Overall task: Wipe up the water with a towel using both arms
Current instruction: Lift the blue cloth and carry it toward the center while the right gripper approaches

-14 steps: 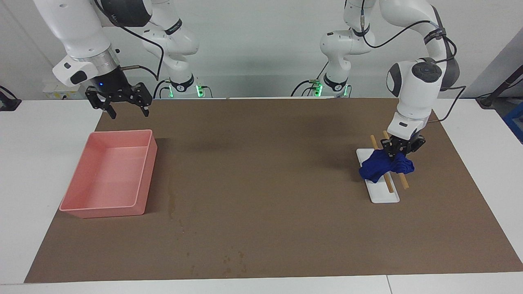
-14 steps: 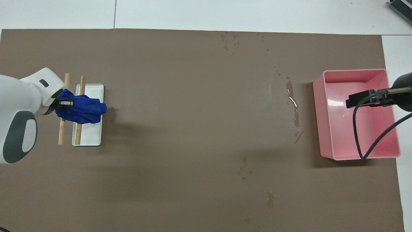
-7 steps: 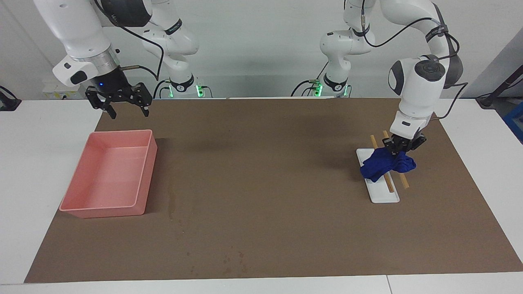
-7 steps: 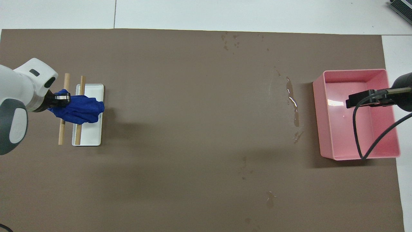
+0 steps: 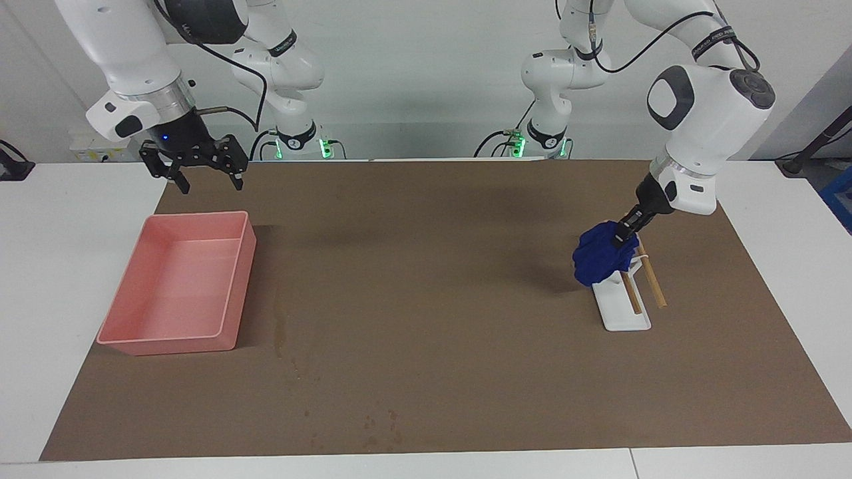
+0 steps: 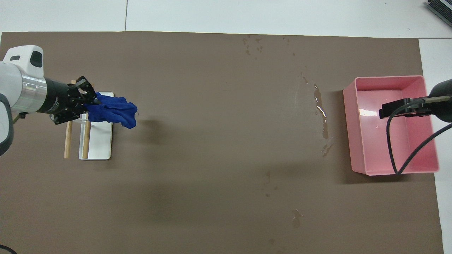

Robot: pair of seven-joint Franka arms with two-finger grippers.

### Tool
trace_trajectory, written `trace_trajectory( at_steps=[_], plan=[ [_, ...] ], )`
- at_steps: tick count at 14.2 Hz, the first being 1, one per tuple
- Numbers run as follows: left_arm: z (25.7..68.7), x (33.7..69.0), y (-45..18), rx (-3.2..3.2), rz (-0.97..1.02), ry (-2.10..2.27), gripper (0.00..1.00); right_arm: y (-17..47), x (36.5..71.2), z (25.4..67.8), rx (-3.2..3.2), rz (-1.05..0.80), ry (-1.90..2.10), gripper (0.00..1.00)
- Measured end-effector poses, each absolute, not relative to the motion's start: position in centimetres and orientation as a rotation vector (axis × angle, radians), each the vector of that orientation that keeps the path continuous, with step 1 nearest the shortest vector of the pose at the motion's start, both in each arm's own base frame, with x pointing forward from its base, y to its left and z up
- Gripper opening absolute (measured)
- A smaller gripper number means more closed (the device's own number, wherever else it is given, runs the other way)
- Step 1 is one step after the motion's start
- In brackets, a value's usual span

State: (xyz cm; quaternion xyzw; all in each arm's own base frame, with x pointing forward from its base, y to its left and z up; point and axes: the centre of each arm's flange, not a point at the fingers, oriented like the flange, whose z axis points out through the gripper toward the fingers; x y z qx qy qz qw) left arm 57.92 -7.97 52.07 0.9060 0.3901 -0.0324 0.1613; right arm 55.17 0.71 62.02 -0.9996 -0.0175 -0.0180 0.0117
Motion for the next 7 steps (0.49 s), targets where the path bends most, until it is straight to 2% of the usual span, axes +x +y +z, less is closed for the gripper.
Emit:
trace_trajectory(
  at_steps=[3,7],
  plan=[
    [53.7,57.0,-13.2,2.283,-0.277,1.385,0.2,0.9,55.2,62.0,-3.116,-0.056,-0.059,1.0],
    [55.3,56.3,-18.3,1.99,-0.45,1.532,0.2,1.7,55.1,62.0,-3.062,-0.049,0.026,1.0]
  ],
)
